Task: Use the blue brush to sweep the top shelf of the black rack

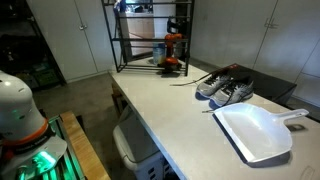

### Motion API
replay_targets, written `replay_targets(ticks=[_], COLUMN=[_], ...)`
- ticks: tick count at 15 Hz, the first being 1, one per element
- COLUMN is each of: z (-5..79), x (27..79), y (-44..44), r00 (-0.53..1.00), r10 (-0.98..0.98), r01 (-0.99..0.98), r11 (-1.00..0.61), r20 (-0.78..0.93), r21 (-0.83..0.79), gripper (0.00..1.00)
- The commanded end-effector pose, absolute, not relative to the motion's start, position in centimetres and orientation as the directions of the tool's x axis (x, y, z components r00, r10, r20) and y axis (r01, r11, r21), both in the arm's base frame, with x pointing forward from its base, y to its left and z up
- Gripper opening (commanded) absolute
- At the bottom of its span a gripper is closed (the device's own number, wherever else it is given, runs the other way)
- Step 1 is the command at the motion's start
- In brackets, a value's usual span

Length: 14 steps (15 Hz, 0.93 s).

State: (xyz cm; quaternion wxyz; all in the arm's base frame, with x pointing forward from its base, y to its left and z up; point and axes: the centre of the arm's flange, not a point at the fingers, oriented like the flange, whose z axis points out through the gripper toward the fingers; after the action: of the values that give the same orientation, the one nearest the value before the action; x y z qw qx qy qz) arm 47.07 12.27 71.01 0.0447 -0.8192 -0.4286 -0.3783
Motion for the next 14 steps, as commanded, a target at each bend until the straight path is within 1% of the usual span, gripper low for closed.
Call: replay_targets(ticks=[1,6,9,14], z=[70.9,70.3,69.6,68.8], x=[48.1,49.6,50.5,51.0], y=[13.3,13.0,11.2,7.0], r00=[0.301,0.356,0.432,0.53], r10=[0.678,0.675,0.649,0.559], r01=[0.773,0.762,0.711,0.623], r11=[-0.585,-0.61,-0.673,-0.767], r20=[0.671,0.646,0.626,0.638], r21=[0.244,0.217,0.206,0.155], gripper=[0.19,0.19,0.19,0.19])
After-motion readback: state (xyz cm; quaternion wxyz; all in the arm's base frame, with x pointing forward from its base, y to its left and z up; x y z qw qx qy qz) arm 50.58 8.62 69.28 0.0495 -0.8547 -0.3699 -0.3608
